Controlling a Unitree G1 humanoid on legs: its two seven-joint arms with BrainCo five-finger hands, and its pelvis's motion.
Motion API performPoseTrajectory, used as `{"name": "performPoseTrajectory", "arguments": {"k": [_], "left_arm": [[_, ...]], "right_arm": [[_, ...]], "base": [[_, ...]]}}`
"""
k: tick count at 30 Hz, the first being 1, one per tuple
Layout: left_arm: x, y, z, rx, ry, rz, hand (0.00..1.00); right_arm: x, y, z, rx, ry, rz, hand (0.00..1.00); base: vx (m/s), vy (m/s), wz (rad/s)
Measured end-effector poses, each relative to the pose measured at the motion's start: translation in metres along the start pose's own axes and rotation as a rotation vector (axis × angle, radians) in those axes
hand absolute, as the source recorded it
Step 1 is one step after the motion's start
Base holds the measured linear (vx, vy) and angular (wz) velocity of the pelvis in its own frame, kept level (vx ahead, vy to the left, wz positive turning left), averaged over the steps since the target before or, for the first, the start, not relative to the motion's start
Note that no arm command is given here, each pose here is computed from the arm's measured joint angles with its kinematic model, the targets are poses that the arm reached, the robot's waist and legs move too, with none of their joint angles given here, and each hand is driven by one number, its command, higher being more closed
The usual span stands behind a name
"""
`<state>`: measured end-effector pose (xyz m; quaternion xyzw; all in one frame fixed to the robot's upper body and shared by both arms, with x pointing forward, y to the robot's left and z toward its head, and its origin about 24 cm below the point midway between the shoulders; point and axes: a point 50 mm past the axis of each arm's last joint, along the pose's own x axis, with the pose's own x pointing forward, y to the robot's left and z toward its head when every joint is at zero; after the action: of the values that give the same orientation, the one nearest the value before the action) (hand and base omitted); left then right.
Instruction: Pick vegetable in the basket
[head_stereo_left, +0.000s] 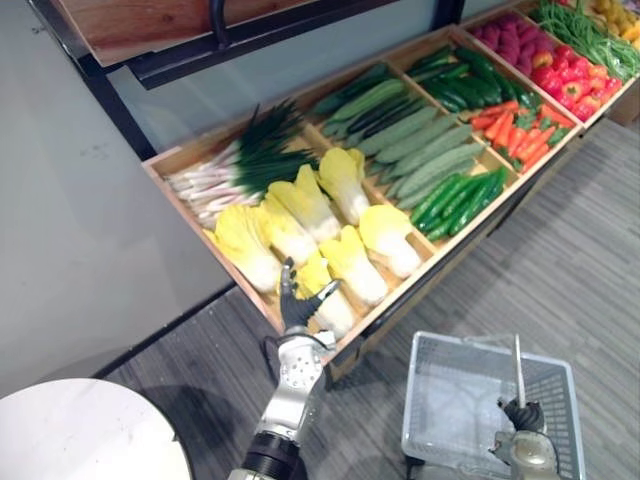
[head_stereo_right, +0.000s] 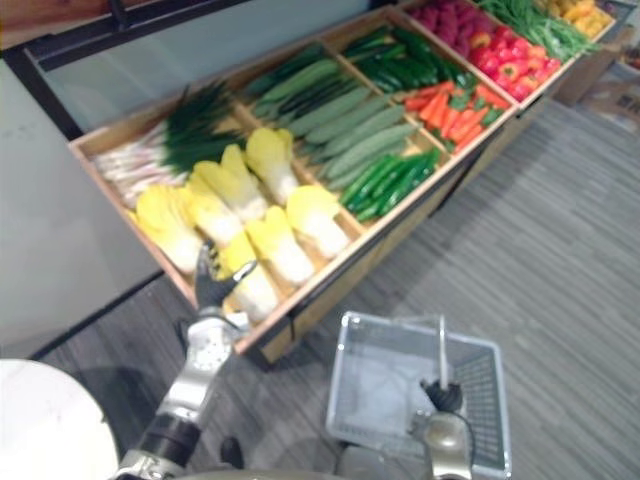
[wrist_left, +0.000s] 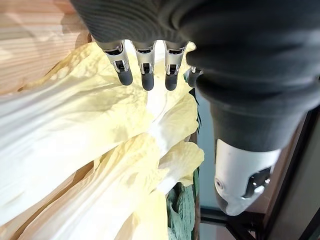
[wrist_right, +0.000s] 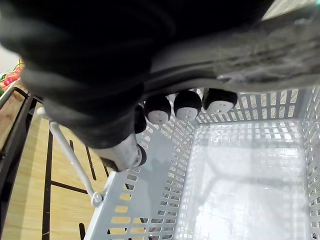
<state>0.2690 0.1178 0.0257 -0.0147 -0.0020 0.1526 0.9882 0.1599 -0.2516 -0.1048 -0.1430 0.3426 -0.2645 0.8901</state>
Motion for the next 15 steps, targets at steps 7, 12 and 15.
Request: {"name": "performPoseTrajectory", "arguments": {"k": [7,12,15], "left_arm": [[-0.0012,0.0008,-0.0032,0.040,0.017,0.016,0.00],[-0.0037,0.0039,-0.0062,0.174,-0.008,0.055,0.00],[-0.0041,0.0067,-0.0064,0.243,-0.031,0.077,0.00]], "right_arm": [[-0.0004,-0.0003,-0.0010,-0.001,0.002,-0.002,1.00],[-0.0013,-0.0011,-0.0035,-0.004,0.008,-0.006,1.00],[-0.0025,-0.0014,-0.0060,-0.006,0.015,-0.008,1.00]], "base": [[0.00,0.000,0.00],[0.00,0.000,0.00],[0.00,0.000,0.00]]}}
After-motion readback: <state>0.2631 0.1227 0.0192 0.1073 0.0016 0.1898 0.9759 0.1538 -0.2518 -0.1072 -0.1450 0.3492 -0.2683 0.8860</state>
